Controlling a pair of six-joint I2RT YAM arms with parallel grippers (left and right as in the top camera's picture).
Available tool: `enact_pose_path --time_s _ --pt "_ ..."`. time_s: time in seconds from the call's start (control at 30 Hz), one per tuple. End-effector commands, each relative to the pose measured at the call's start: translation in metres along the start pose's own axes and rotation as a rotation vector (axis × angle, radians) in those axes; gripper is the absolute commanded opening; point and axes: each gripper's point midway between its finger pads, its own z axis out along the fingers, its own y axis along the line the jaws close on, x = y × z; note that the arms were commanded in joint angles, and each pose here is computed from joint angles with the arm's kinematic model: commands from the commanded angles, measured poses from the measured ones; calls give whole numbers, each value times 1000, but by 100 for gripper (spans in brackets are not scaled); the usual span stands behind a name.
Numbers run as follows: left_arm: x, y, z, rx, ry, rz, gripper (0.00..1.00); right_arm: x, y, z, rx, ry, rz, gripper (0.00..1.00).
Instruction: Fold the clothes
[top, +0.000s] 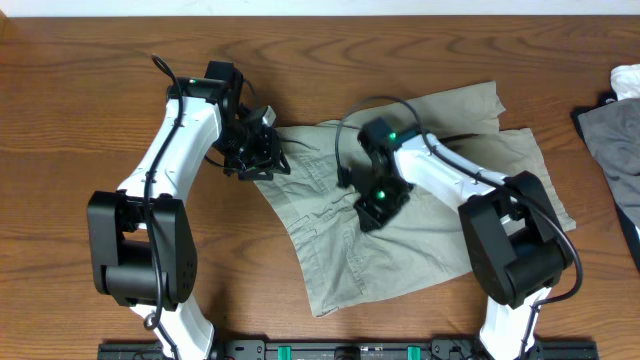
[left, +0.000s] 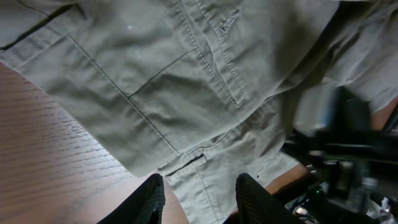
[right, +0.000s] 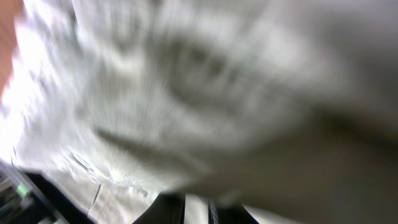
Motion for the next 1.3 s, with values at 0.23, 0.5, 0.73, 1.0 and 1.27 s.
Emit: enact_pose_path --time_s 0.23,0.5,0.73,1.0,1.27 --pt "-5 6 -2 -45 -21 24 40 -23 -146 -127 253 -408 575 54" --pt "-7 6 -2 -44 -28 29 40 33 -230 -131 187 -474 918 66" --pt "-10 5 -3 -41 -41 35 41 38 -266 -121 164 -528 964 84" --pt "-11 5 -3 -40 -47 35 41 -7 -259 -129 -10 -683 849 16" --pt "-12 5 -3 -40 -51 38 41 2 -206 -224 10 -776 821 1"
